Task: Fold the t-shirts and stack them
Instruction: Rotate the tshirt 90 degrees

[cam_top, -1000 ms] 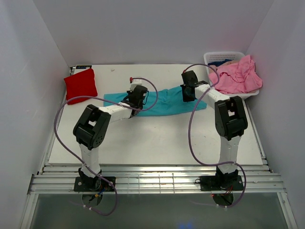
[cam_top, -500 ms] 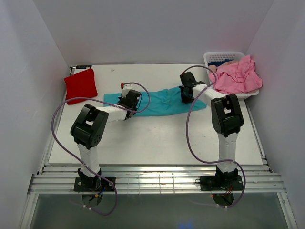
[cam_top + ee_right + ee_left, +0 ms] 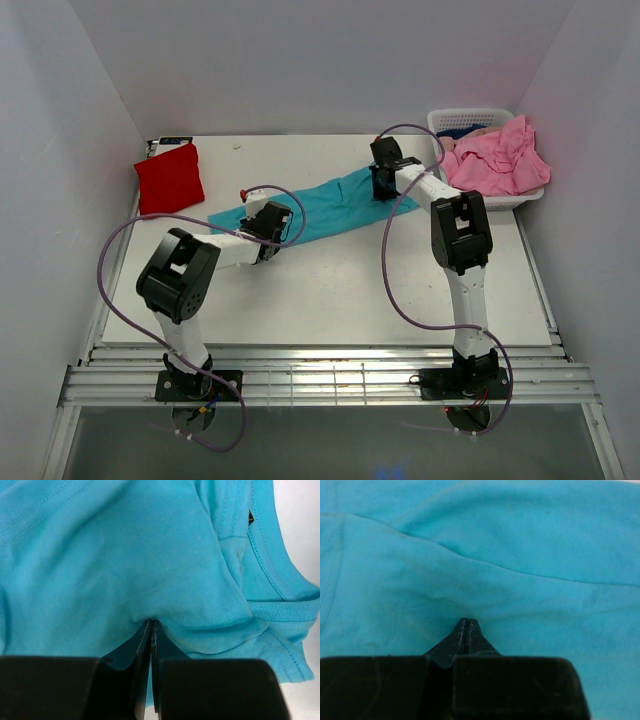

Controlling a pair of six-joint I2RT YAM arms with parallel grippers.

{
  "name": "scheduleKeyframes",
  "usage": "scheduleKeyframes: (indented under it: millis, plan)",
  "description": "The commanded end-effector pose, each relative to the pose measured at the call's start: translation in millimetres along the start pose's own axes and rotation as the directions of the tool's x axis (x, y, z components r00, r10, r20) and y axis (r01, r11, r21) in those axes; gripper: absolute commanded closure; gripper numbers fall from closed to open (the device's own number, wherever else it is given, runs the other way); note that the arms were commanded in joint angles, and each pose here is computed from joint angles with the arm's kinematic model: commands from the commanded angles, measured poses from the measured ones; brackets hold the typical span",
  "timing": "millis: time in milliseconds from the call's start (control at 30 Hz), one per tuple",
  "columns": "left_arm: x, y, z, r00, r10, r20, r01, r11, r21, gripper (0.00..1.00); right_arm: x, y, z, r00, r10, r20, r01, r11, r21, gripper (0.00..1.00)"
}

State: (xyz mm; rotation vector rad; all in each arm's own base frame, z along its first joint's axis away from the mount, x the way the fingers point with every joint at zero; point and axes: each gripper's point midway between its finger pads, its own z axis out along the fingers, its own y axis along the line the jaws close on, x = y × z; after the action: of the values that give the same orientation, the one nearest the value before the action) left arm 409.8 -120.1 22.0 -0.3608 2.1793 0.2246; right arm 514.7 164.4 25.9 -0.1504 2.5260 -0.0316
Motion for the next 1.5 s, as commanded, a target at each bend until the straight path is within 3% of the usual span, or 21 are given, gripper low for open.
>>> scheduleKeyframes:
  millis: [0, 100, 433, 667, 967, 1267, 1367, 1467]
  plan:
    - [66, 13, -32, 0.981, 0.041, -0.187, -0.038, 0.999, 0.024, 1.0, 21, -1, 27, 0.996, 0.003, -0.087, -0.002, 1.0, 0.01, 0.92]
    - [84, 18, -50, 0.976, 0.009, -0.22, -0.005, 1.0, 0.019, 1.0, 15, -2, 36, 0.997, 0.012, -0.078, -0.011, 1.0, 0.011, 0.92]
    - [88, 5, -110, 0.963, -0.11, -0.248, 0.142, 0.983, 0.114, 1.0, -13, 11, 54, 1.0, 0.016, -0.011, -0.017, 0.998, -0.061, 0.92]
    - [108, -12, -140, 0.937, -0.148, -0.315, 0.213, 0.96, 0.181, 1.0, -29, 47, 59, 0.998, 0.047, 0.037, -0.036, 0.964, -0.264, 0.92]
    - [136, -65, -181, 0.93, -0.051, -0.365, 0.174, 0.934, 0.312, 1.0, -60, 90, 51, 0.985, 0.144, 0.091, -0.08, 0.861, -0.503, 0.92]
    - [121, -142, -227, 0.946, 0.031, -0.323, 0.158, 0.826, 0.542, 1.0, -88, 113, 37, 0.967, 0.22, 0.128, -0.066, 0.703, -0.708, 0.89]
    - [111, -161, -241, 0.953, 0.031, -0.301, 0.162, 0.788, 0.594, 1.0, -106, 99, 27, 0.956, 0.233, 0.179, -0.039, 0.706, -0.708, 0.87]
    - [95, -190, -262, 0.961, 0.029, -0.276, 0.176, 0.704, 0.688, 1.0, -133, 75, 7, 0.936, 0.232, 0.265, 0.012, 0.73, -0.683, 0.84]
